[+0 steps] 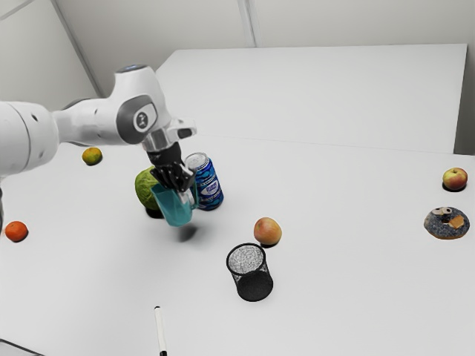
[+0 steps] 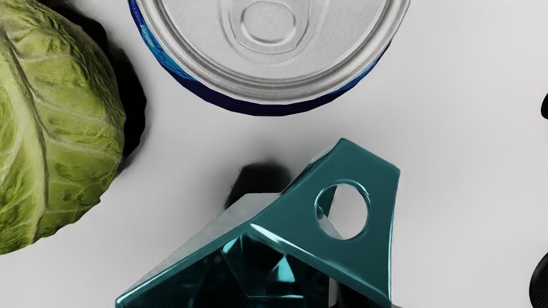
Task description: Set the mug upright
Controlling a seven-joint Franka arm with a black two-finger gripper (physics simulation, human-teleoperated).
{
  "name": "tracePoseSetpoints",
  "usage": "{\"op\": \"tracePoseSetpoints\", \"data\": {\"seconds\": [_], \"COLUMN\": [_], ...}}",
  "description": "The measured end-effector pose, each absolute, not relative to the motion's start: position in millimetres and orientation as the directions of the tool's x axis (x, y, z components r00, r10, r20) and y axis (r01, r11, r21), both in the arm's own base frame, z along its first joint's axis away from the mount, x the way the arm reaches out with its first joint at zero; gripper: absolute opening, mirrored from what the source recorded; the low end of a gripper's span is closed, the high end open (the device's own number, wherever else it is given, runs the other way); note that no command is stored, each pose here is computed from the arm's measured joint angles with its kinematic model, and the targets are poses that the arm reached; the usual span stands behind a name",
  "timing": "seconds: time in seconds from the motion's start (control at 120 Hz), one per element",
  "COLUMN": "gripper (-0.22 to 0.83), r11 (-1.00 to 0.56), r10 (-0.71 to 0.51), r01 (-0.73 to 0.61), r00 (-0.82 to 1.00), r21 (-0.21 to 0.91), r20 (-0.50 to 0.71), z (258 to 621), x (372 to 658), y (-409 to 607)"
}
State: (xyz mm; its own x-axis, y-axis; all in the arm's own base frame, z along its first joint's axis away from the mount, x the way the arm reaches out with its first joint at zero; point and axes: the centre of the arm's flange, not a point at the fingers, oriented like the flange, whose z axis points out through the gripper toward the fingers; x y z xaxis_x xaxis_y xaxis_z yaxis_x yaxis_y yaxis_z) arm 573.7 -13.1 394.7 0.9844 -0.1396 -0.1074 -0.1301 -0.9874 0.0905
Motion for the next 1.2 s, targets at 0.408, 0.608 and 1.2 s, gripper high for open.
{"op": "tracePoseSetpoints", "data": {"seconds": [0.408, 0.608, 1.2], "gripper": [-0.16, -0.15, 0.22], "r11": [-0.982, -0.984, -0.988], "r10": [-0.187, -0.175, -0.151], "r01": [-0.186, -0.175, -0.151], "r00": [0.982, 0.985, 0.988], "r21": [-0.029, -0.030, -0.025], "r20": [0.007, 0.001, 0.014], "z": [374.8, 358.3, 346.5], "x": [571.3, 564.3, 565.6], "y": [-18.2, -17.9, -21.0]}}
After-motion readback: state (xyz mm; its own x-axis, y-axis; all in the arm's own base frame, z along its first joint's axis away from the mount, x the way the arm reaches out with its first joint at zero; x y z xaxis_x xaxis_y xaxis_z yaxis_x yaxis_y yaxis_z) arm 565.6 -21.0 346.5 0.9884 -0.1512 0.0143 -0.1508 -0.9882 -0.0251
